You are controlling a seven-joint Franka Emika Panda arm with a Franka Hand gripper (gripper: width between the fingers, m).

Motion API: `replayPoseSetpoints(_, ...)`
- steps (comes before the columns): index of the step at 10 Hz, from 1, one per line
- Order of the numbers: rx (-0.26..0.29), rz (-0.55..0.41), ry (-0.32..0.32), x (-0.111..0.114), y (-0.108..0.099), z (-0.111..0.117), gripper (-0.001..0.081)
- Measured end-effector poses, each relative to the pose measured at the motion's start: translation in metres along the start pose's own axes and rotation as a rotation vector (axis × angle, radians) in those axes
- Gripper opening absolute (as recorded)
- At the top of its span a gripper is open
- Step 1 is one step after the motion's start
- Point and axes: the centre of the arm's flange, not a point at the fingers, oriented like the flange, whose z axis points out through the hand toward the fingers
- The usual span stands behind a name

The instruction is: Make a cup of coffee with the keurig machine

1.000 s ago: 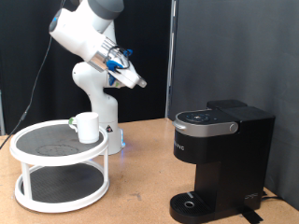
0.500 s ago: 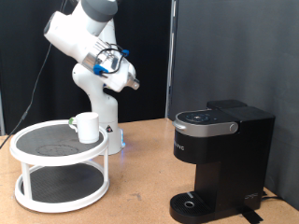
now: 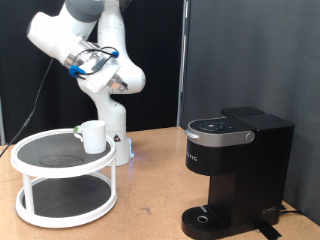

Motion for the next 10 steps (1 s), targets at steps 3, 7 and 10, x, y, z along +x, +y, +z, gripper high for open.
replayPoseSetpoints(3, -0.012, -0.032, 0.046, 0.018, 0.000, -0.016, 0.0000)
replayPoseSetpoints(7, 0.031, -0.162, 0.021, 0.039, -0.006, -0.039, 0.0000)
replayPoseSetpoints(10, -0.001, -0.113, 0.045, 0.076, -0.010, -0.064, 0.0000)
